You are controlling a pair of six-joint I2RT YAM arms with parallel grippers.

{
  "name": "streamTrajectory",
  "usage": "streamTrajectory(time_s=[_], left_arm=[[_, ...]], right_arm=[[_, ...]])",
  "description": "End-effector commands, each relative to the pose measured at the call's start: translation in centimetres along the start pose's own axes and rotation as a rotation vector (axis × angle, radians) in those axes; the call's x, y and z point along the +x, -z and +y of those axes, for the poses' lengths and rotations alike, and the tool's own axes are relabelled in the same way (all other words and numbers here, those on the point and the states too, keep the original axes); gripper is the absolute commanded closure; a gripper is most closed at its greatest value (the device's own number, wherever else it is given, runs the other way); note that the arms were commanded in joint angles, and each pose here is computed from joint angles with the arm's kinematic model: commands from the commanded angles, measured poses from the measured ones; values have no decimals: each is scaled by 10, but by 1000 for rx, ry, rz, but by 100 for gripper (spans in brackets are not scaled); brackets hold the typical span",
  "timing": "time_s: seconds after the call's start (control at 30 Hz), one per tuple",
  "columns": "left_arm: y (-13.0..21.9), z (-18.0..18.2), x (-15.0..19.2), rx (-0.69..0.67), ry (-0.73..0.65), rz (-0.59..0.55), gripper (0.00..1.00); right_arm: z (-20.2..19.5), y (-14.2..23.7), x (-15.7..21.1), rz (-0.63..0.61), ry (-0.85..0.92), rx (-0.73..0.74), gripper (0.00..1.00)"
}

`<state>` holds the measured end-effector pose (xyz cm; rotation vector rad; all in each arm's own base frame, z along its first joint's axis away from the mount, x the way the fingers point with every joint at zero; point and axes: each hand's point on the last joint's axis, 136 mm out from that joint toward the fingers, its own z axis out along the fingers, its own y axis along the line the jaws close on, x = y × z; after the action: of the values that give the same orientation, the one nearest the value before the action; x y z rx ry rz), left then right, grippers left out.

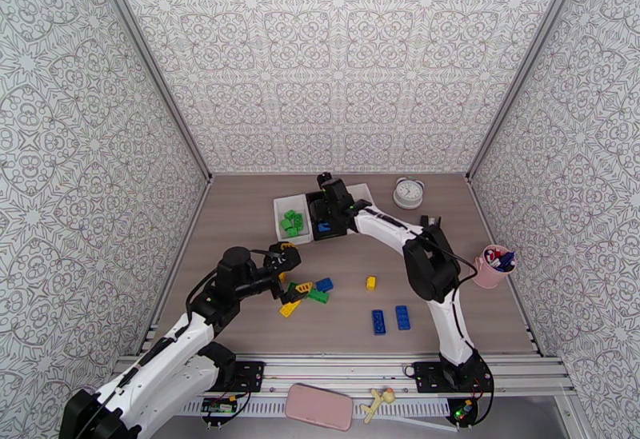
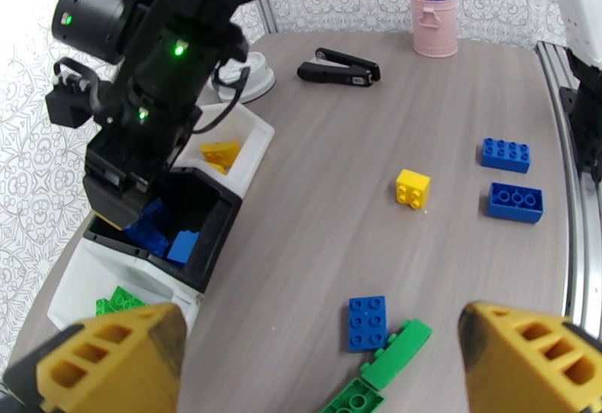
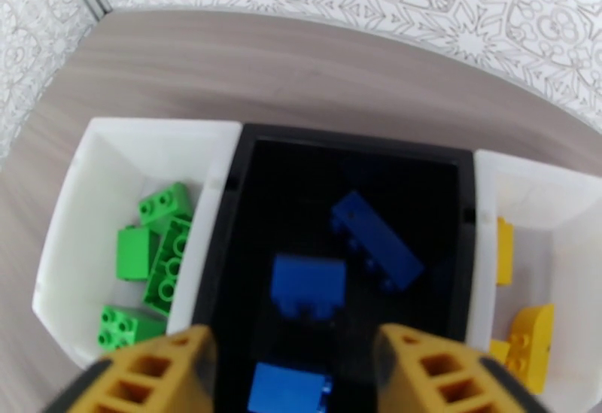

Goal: Sort the legos into containers by color

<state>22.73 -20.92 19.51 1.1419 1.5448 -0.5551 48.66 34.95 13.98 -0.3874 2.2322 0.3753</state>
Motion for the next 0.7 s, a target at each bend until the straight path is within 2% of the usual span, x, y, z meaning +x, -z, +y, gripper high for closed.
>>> streamTrajectory(time_s=[0.0, 0.17, 0.3, 0.5, 0.67], left_arm=[[2, -3, 3, 17, -22, -11, 0], [2, -9, 0, 66, -36, -38, 0], [1, -18, -20, 132, -36, -130, 0], [-7, -32, -16, 210, -1, -100, 0], [-11, -37, -18, 243, 18, -101, 0]], right_arm=[[-4, 41, -23, -77, 10, -3, 25], [-24, 84, 8, -46, 16, 47, 15], [-37, 121, 48, 51, -9, 65, 12], [-60, 168, 127, 246, -162, 125, 12], [-58, 192, 190, 457, -286, 135, 12]])
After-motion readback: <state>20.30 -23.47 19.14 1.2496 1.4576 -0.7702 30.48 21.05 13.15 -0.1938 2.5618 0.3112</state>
